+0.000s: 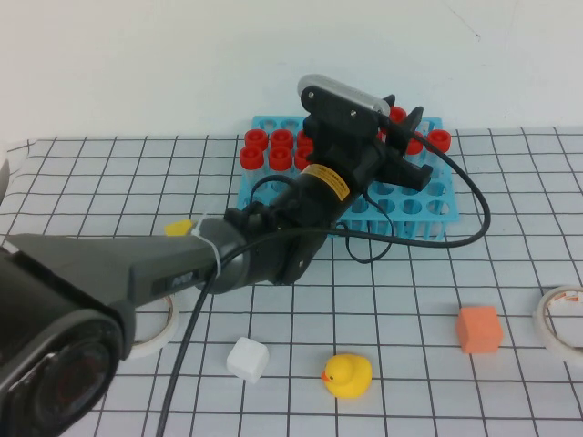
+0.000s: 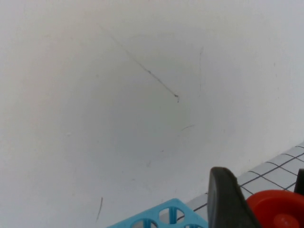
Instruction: Place the test tubes
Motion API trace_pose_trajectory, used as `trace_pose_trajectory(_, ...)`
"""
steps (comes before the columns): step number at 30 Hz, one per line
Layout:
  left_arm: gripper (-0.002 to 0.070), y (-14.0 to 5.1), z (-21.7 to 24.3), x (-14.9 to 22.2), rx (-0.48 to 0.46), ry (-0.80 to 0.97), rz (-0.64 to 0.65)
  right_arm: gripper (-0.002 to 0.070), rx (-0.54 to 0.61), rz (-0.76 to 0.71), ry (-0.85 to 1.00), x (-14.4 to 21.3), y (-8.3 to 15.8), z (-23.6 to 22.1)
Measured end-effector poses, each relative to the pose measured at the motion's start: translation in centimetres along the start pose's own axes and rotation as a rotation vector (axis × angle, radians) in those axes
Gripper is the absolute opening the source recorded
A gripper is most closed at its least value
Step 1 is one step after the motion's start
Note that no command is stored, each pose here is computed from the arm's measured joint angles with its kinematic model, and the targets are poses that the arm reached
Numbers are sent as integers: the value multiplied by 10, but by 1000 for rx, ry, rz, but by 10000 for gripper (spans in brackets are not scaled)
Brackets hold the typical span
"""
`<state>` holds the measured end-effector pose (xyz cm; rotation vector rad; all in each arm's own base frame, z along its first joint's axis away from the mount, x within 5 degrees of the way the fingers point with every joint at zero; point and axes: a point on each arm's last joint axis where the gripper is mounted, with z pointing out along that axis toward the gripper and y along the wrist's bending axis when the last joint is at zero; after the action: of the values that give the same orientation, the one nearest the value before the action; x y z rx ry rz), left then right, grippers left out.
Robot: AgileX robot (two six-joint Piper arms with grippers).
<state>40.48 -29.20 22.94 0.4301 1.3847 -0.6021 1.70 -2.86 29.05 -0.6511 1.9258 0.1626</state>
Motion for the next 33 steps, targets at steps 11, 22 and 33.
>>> trace_pose_trajectory(11,250,12,3,21,-104,22,-102,-1,0,0,0,0,0,0)
trace_pose_trajectory(22,250,14,10,33,-91,40,-60,-1,0,0,0,0,0,0)
trace_pose_trajectory(33,250,12,13,36,-61,116,8,-1,0,0,0,0,0,0)
